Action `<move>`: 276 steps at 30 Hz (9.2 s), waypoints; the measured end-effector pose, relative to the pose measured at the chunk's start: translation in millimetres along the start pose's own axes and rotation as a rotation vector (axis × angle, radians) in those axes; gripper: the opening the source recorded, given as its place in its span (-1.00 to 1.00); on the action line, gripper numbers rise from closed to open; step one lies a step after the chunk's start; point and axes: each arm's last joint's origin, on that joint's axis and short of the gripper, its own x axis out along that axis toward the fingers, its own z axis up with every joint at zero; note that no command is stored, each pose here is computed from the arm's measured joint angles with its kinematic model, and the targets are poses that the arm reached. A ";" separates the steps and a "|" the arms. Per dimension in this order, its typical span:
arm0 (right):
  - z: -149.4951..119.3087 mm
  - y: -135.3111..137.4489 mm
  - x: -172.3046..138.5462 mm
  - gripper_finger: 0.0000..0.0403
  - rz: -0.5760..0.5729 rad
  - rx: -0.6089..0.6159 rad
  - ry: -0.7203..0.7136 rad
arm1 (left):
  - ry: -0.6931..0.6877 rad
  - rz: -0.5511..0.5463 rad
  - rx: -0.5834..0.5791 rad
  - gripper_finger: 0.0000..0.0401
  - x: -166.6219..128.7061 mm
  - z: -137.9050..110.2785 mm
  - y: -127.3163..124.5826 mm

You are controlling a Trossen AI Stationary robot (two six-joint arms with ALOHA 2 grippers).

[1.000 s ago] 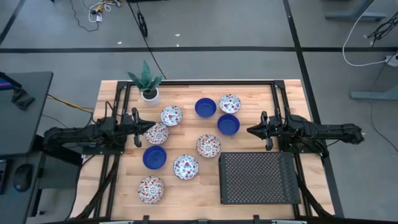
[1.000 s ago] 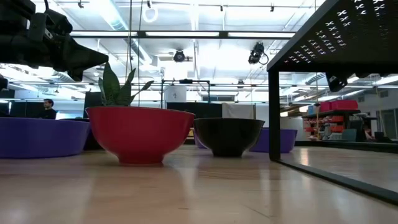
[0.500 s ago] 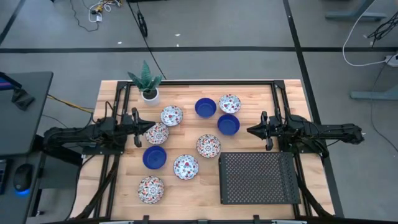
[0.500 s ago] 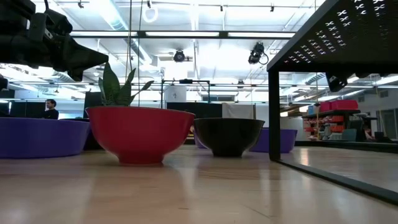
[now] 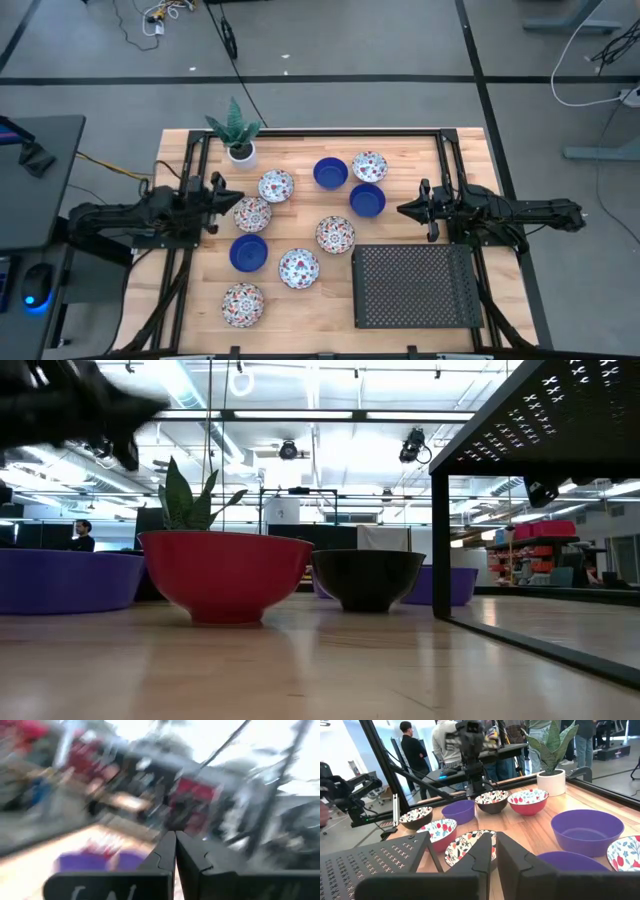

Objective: Pick & Place Mini bowls
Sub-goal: Put the top left red patterned bowl on the shelf

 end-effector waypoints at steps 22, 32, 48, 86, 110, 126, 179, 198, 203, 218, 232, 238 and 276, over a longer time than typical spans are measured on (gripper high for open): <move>0.0 0.0 0.0 -0.85 0.000 0.000 0.000 | 0.743 0.416 0.357 -0.56 124.6 -14.5 -36.8; 0.1 0.0 0.0 -0.85 0.000 0.000 -0.001 | 1.145 0.545 0.417 -0.01 175.3 -47.1 -14.4; 0.1 0.0 0.0 -0.85 0.000 0.000 -0.001 | 1.342 0.650 0.440 -0.02 168.5 -78.7 29.1; 0.2 0.0 0.0 -0.85 0.000 0.000 -0.002 | 1.402 0.606 0.496 -0.52 169.3 -85.6 40.7; 0.4 0.1 0.0 -0.85 0.001 0.000 -0.004 | 1.202 0.237 0.540 -0.95 228.4 -58.0 -50.0; 53.8 22.8 7.1 -0.85 0.274 0.055 -0.268 | 1.093 0.136 0.542 -0.93 237.1 -51.2 -88.4; 106.5 43.3 231.3 -0.80 0.363 -0.716 0.831 | 1.079 0.027 0.542 -0.88 238.2 -52.4 -96.9; 105.7 48.4 232.2 -0.43 0.335 -0.756 0.825 | 1.011 0.003 0.618 -0.93 244.0 -49.3 -98.1; 104.8 48.2 231.2 -0.50 0.341 -0.753 0.839 | 1.018 -0.002 0.618 -0.95 243.5 -49.7 -98.0; 94.5 58.0 229.2 -0.94 0.347 -0.772 0.844 | 0.964 -0.027 0.622 -0.71 247.7 -47.6 -100.8; 125.2 76.7 185.4 -0.97 -0.273 -0.741 0.926 | 0.856 0.295 0.744 -0.02 238.0 14.1 -115.8; 146.9 127.7 133.6 -0.97 -0.262 -0.597 0.984 | 0.868 0.399 0.703 -0.06 223.3 -6.6 -104.5; 90.8 298.2 -23.1 -0.99 -0.333 -0.177 1.034 | 0.760 0.414 0.585 -0.12 209.6 -41.9 -92.9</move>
